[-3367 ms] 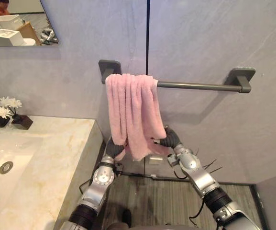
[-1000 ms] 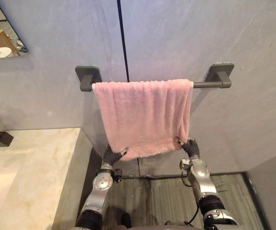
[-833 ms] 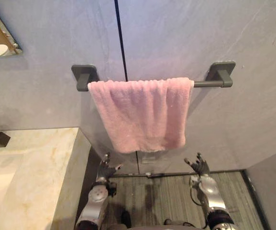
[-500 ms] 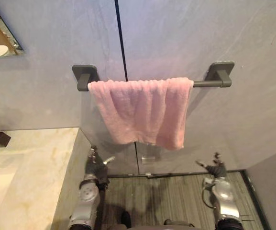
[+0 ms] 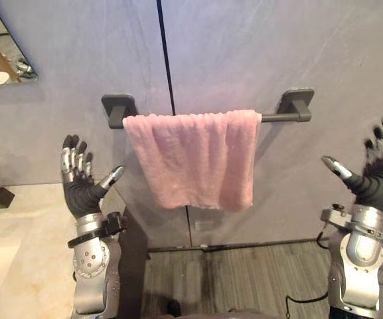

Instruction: Organize washtable

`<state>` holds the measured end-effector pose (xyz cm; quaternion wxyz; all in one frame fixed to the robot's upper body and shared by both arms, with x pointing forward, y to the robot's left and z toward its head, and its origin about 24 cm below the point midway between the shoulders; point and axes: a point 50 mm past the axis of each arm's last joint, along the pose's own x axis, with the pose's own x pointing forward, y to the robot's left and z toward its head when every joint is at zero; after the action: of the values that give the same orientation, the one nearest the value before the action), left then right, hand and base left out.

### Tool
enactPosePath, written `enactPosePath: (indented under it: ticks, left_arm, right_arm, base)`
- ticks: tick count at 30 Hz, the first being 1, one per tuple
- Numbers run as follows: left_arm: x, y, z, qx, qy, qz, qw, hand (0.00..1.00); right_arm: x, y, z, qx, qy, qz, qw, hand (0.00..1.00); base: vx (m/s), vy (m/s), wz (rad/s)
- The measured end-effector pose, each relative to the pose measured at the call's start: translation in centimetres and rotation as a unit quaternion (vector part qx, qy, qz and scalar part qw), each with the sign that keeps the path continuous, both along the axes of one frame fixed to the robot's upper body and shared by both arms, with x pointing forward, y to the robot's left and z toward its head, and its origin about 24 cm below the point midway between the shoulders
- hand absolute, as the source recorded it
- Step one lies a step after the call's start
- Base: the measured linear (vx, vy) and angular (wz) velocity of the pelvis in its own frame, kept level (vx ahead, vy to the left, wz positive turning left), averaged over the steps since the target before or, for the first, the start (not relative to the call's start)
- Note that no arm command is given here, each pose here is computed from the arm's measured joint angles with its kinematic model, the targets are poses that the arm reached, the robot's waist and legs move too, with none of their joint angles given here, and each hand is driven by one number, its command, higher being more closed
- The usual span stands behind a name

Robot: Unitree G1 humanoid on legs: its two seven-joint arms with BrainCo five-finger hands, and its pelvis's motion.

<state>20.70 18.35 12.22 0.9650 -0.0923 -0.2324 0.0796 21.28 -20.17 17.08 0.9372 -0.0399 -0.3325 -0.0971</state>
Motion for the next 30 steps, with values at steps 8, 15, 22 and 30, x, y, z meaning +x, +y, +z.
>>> enactPosePath:
  ticks: [8, 15, 22, 30]
  left_arm:
    - [0.6, -2.2, 0.3, 0.023, 0.002, -0.145, 0.989, 0.00]
    - [0.4, -6.9, -0.4, 0.146, -0.006, -0.367, 0.919, 0.00]
    - [0.7, -6.3, -2.3, 0.191, 0.034, -0.331, 0.924, 0.00]
    - [1.0, -5.2, -3.1, 0.162, 0.052, -0.263, 0.950, 0.00]
  right_arm:
    - [0.7, 8.3, 2.4, -0.135, -0.045, 0.356, 0.924, 0.00]
    - [1.2, 8.4, -1.1, -0.179, 0.059, 0.423, 0.886, 0.00]
    - [1.4, 7.7, -4.1, -0.209, 0.126, 0.405, 0.881, 0.00]
    - [2.1, 6.4, -8.9, -0.209, 0.240, 0.344, 0.883, 0.00]
  base:
    - [-0.03, -0.004, 0.07]
    - [-0.06, 0.009, -0.03]
    - [-0.05, -0.015, 0.01]
    - [0.01, -0.015, 0.04]
